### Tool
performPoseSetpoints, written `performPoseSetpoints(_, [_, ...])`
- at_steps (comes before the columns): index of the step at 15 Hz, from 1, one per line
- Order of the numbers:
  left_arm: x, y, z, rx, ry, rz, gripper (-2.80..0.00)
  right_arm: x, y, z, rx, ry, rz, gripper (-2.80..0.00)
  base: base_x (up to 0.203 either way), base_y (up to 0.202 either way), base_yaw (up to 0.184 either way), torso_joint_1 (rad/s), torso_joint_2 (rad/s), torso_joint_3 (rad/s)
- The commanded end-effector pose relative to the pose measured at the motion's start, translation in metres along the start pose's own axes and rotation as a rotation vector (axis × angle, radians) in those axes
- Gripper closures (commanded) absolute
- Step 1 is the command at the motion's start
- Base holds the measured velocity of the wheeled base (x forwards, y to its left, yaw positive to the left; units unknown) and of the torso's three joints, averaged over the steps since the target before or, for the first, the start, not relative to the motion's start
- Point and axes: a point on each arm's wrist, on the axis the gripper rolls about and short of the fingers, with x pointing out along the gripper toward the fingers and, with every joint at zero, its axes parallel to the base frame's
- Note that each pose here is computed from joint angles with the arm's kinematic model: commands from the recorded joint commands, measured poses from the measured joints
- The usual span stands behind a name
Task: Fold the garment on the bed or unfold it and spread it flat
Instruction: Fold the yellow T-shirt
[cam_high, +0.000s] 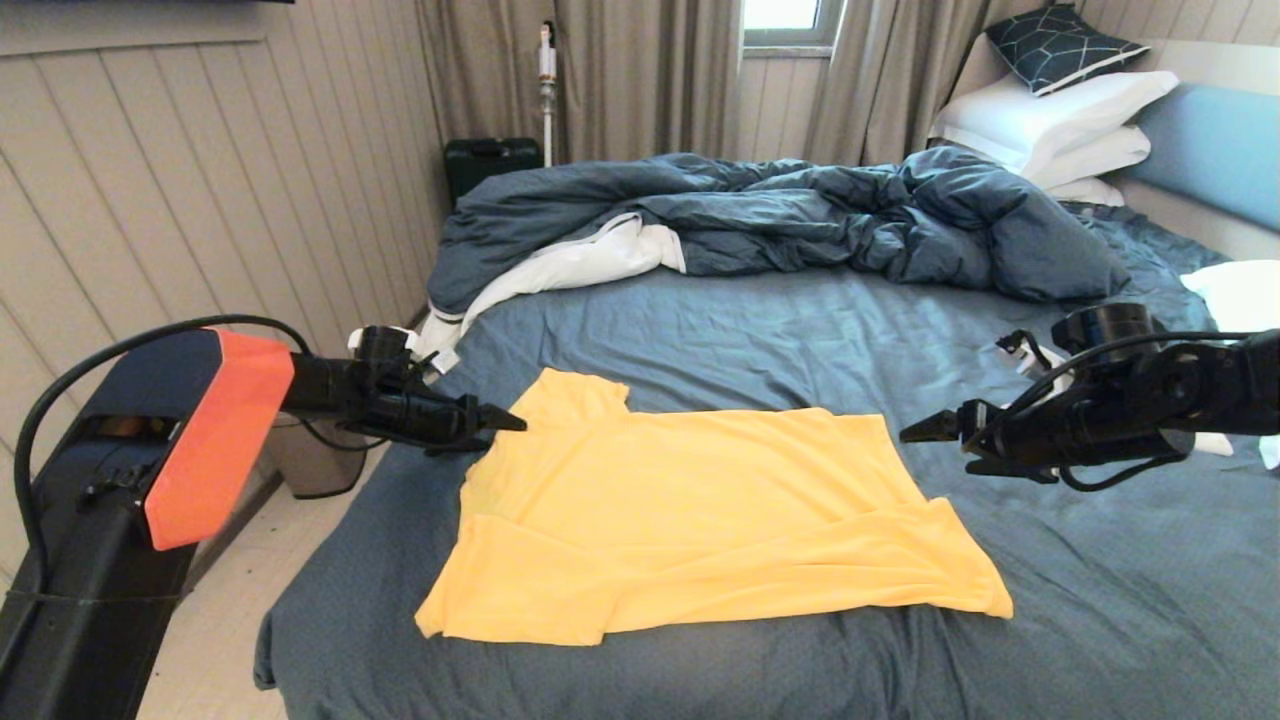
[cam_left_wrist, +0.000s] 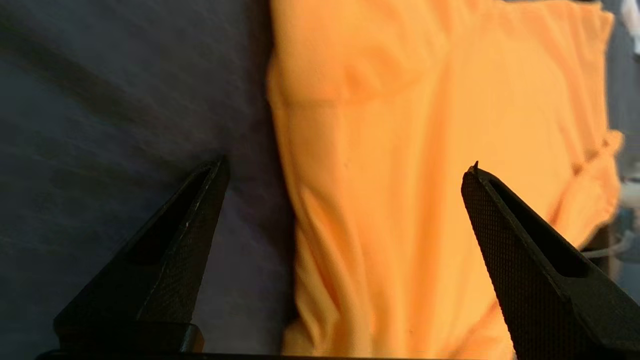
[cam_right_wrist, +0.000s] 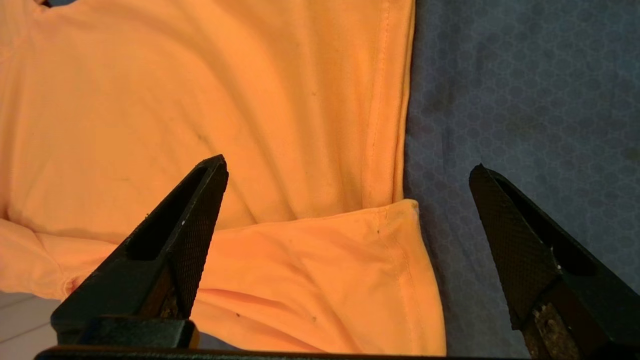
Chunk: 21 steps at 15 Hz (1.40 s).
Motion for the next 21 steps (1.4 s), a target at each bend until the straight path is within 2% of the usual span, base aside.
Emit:
performPoseSetpoints(1, [-0.001,-0.002,-0.002,-0.011,0.013,-0.011,-2.8,0.0,0.0,0.0,0.002,0.001,0.002,-2.8,0.0,0.0,0.0,0.0,0.0,0.0])
performPoseSetpoints(5, [-0.009,-0.01,0.0,-0.015,0.019,-0.082,-2.8,0.0,0.0,0.0,0.001,0.003,0.003,-2.8,0.0,0.0,0.0,0.0,0.0,0.0])
performPoseSetpoints(9, [-0.016,-0.018,0.003,-0.079,0.032,-0.169,-2.8,0.0,0.0,-0.002,0.003,0.005,0.002,-2.8,0.0,0.0,0.0,0.0,0.0,0.0])
performPoseSetpoints(12, [-0.023,-0.019,0.005,-0.09,0.026,-0.188,-2.8,-0.003,0.001,-0.004,0.003,0.007,0.003,-2.8,0.0,0.0,0.0,0.0,0.0,0.0])
performPoseSetpoints(15, [-0.023,-0.019,0.007,-0.129,0.027,-0.193,-2.8,-0.004,0.001,-0.004,0.002,0.005,0.006,-2.8,0.0,0.0,0.0,0.0,0.0,0.0])
performPoseSetpoints(17, [-0.022,-0.019,0.007,-0.131,0.027,-0.193,-2.8,-0.006,0.001,-0.003,0.0,-0.001,0.006,-2.8,0.0,0.0,0.0,0.0,0.0,0.0])
performPoseSetpoints(21, [-0.005,-0.031,0.009,-0.086,0.033,-0.207,-2.8,-0.013,0.002,-0.005,-0.001,-0.008,0.01,-2.8,0.0,0.0,0.0,0.0,0.0,0.0])
